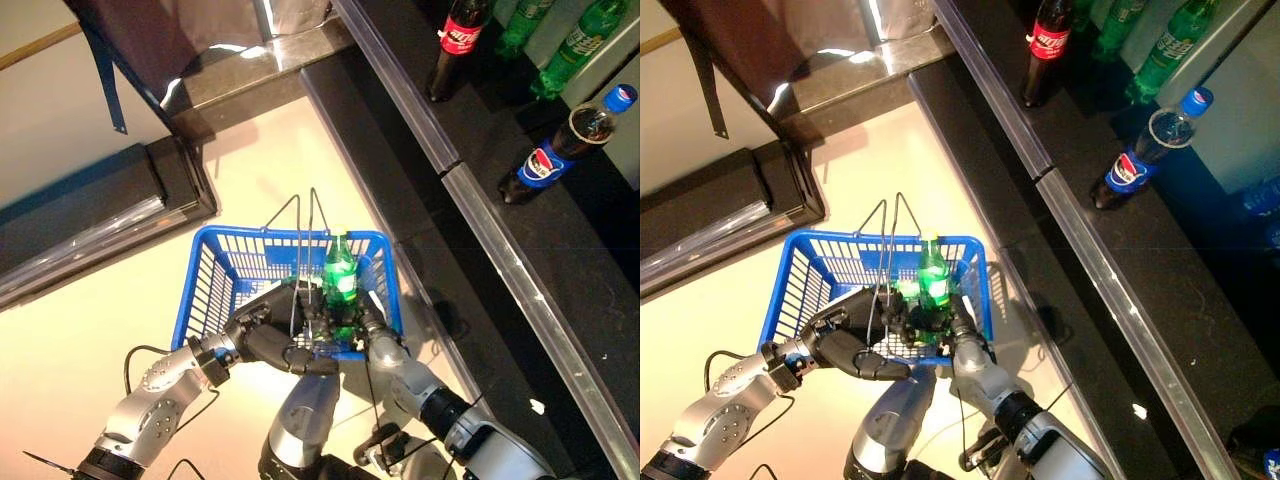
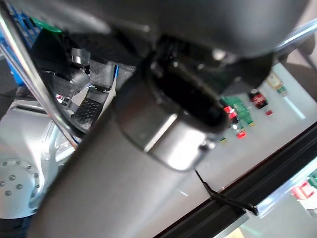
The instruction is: Pick up the drink and place into the basket.
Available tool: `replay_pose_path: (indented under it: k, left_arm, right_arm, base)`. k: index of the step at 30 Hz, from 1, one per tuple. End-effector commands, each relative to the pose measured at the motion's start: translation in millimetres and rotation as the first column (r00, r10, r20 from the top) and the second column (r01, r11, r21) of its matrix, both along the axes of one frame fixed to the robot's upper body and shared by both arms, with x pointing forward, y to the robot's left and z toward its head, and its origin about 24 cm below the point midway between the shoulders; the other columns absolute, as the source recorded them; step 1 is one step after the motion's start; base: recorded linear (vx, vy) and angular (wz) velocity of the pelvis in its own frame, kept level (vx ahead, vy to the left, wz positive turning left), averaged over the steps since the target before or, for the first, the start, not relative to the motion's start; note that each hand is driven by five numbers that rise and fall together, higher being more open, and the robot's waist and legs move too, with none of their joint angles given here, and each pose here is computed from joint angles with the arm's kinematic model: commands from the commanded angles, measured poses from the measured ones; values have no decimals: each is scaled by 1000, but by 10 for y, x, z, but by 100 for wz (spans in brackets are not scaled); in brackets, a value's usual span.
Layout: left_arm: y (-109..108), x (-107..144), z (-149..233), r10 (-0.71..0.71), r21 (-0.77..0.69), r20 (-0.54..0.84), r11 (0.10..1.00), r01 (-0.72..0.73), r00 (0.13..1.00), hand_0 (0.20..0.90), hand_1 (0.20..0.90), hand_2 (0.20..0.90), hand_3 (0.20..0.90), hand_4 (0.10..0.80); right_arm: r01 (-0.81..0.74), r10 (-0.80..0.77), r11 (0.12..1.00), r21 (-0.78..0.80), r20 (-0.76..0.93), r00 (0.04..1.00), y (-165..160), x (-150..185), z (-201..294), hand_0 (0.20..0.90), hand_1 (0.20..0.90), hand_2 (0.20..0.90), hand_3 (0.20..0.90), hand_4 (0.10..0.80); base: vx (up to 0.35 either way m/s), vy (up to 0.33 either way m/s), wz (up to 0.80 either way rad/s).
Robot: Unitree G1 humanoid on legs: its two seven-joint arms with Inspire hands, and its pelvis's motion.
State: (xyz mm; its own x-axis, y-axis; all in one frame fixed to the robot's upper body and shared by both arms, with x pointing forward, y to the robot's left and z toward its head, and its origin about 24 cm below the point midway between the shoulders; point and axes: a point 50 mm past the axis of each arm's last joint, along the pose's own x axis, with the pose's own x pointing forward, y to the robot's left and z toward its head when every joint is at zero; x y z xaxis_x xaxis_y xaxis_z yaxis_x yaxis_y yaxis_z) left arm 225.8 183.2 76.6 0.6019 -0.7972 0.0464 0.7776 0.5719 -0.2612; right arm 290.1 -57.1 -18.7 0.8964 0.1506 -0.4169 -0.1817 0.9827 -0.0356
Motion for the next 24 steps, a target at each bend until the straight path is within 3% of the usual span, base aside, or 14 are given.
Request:
replay_pose_path:
  k: [1,6,9,14,19,24]
  left_arm:
    - [-527,-331,1382,-208,-211,736,834,510,644,300,300,300,200,100]
    - [-537,-323,1389,-220,-195,739,834,516,636,300,300,300,200,100]
    - [-559,-307,1415,-225,-186,738,838,513,636,300,300,300,200,100]
    - [-607,-321,1412,-239,-184,728,835,519,642,300,300,300,200,100]
    - [-624,-302,1411,-235,-186,725,838,512,647,300,300,300,200,100]
    - [-661,-321,1426,-243,-176,728,838,517,641,300,300,300,200,100]
  right_arm:
    - [-209,200,978,29,176,964,497,57,354,300,300,300,200,100]
    - [-279,301,947,-159,137,944,461,62,251,300,300,300,200,100]
    - [-362,421,789,-496,7,907,287,89,62,300,300,300,200,100]
    - [-277,404,597,-753,-17,914,61,329,151,300,300,300,200,100]
    - [-228,417,488,-843,-5,909,-24,479,280,300,300,300,200,100]
    - [-229,312,489,-842,-76,947,-239,427,99,300,300,300,200,100]
  base:
    - [0,0,0]
    - [0,0,0]
    - [2,-25,1]
    - [20,-40,2]
    - [4,5,3]
    - [3,9,3]
